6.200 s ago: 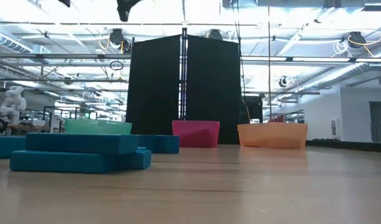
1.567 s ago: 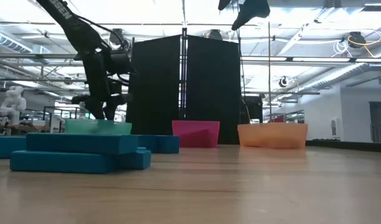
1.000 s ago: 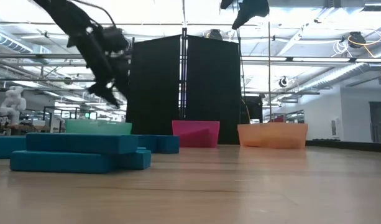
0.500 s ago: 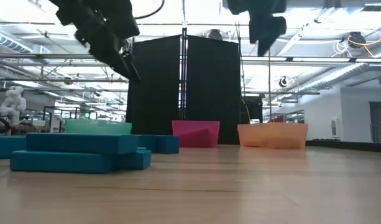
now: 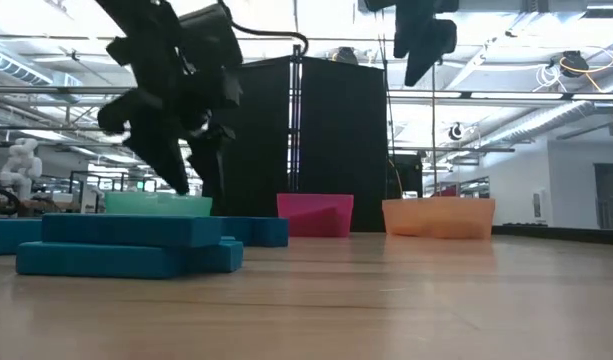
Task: Sort blocks
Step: Put the blue block into the blue bin
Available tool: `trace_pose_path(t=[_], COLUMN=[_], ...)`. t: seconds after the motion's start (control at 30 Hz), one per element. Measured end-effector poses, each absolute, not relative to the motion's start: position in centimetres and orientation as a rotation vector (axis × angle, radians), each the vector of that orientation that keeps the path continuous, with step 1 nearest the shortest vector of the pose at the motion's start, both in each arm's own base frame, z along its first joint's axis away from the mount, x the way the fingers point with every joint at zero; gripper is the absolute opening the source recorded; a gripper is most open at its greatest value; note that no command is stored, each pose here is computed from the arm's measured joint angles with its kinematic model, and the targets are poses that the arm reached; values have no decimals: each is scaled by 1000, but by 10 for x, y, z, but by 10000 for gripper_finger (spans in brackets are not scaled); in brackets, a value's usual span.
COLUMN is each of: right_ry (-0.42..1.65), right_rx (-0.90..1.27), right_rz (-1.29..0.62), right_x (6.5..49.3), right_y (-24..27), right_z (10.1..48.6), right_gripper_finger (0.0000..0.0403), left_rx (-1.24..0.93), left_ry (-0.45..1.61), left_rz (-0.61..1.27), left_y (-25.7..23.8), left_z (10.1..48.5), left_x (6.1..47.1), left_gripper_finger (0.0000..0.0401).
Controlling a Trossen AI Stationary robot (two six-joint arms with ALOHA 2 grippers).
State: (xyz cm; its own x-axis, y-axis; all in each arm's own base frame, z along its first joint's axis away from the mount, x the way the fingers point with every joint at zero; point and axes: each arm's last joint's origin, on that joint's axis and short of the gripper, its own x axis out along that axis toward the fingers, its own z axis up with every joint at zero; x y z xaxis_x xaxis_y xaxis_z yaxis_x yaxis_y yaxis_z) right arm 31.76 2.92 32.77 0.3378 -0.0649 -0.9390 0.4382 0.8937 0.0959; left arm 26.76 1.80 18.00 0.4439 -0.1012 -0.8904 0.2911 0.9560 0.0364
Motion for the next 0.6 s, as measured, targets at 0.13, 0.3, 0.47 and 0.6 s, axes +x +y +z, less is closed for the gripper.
trace_pose_path(t=[0.13,0.3,0.47,0.6], right_ry=[1179,1177,1174,1175], right_rx=[368,372,392,389], right_rz=[-338,-340,-353,-349], right_x=[318,318,318,318], right_y=[29,29,29,32], right_z=[328,328,328,328], right_gripper_finger=[338,338,338,338], left_rx=[215,229,223,186], left_ry=[1074,1063,1143,1167], left_rz=[-274,-280,-259,-253], left_y=[10,5,8,10], left_z=[167,152,132,125], left_x=[279,290,293,295], left_gripper_finger=[327,327,327,312])
